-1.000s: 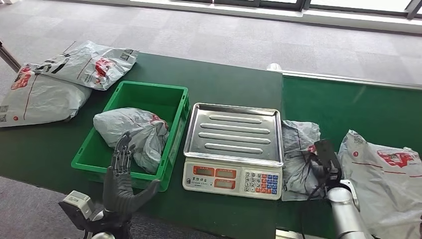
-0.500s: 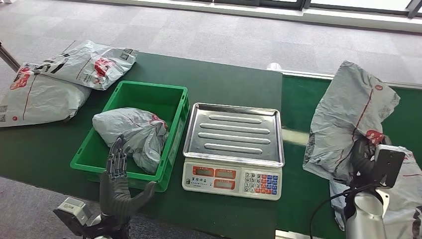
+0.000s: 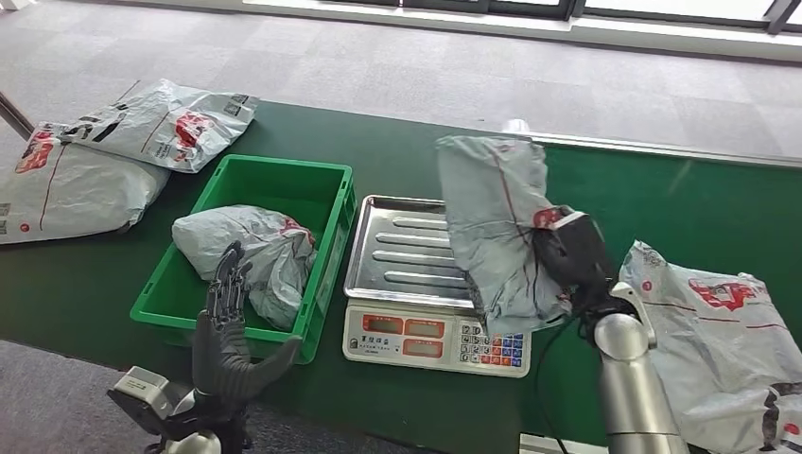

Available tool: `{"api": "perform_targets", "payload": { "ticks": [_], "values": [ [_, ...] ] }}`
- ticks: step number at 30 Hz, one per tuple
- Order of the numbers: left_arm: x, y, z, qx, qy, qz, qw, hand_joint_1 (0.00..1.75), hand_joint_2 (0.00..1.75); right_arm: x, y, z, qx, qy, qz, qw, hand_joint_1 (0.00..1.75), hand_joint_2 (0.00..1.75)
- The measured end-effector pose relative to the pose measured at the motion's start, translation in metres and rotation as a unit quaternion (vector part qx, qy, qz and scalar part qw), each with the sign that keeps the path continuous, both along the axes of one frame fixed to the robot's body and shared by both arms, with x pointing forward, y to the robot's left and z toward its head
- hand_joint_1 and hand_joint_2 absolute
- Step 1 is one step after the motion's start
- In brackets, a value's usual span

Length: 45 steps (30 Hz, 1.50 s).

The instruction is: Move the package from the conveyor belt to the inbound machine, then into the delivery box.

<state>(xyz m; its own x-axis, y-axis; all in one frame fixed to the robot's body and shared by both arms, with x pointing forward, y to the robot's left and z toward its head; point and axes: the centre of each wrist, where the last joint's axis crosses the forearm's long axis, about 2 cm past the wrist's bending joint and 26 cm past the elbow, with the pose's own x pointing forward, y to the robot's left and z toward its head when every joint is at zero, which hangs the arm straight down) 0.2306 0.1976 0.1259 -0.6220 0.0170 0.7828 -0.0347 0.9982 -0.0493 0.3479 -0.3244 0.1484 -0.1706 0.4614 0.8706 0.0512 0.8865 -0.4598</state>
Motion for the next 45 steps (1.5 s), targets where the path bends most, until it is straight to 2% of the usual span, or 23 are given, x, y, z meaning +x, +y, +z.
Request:
{"api": "perform_targets", "payload": {
  "ticks": [2,4,7,12,13,16,17,31,34,38,40,45],
  "values": [
    [0.008,0.001,0.007,0.006,-0.005,-0.001,1.0,0.0,1.75,0.032,0.032,0.004,-0.013,0.025,0.059,0.998,1.75,1.75],
    [0.014,0.001,0.011,0.01,-0.009,-0.002,1.0,0.0,1.75,0.052,0.056,0.008,-0.023,0.038,0.097,0.994,1.75,1.75],
    [0.015,0.002,0.012,0.012,-0.006,-0.002,1.0,0.0,1.75,0.065,0.076,0.01,-0.036,0.063,0.132,0.989,1.75,1.75],
    [0.023,0.002,0.02,0.017,-0.005,-0.007,1.0,0.0,1.75,0.072,0.114,0.009,-0.064,0.112,0.177,0.976,1.75,1.75],
    [0.024,0.002,0.021,0.017,-0.006,-0.007,1.0,0.0,1.75,0.073,0.118,0.009,-0.068,0.116,0.181,0.974,1.36,1.75],
    [0.025,0.003,0.022,0.018,-0.006,-0.007,1.0,0.0,1.75,0.074,0.127,0.009,-0.082,0.124,0.19,0.97,0.05,1.75],
    [0.026,0.003,0.022,0.018,-0.005,-0.008,1.0,0.0,1.75,0.075,0.129,0.009,-0.09,0.126,0.19,0.969,0.0,1.75],
    [0.03,0.002,0.022,0.046,0.007,-0.013,0.999,0.0,1.75,0.075,0.131,0.003,-0.136,0.136,0.185,0.964,0.0,1.75],
    [0.038,0.0,0.025,0.079,0.03,-0.012,0.996,0.0,1.75,0.074,0.131,0.002,-0.138,0.134,0.195,0.962,0.0,1.75],
    [0.059,-0.005,0.032,0.136,0.065,-0.001,0.989,0.0,1.75,0.075,0.131,0.002,-0.14,0.122,0.206,0.961,0.0,1.75],
    [0.072,-0.009,0.038,0.168,0.076,0.014,0.983,0.0,1.75,0.076,0.131,0.005,-0.129,0.089,0.194,0.969,0.0,1.75],
    [0.098,-0.018,0.055,0.211,0.066,0.042,0.974,0.0,1.75,0.069,0.118,0.012,-0.045,-0.04,0.132,0.989,0.0,1.75]
  ]
}}
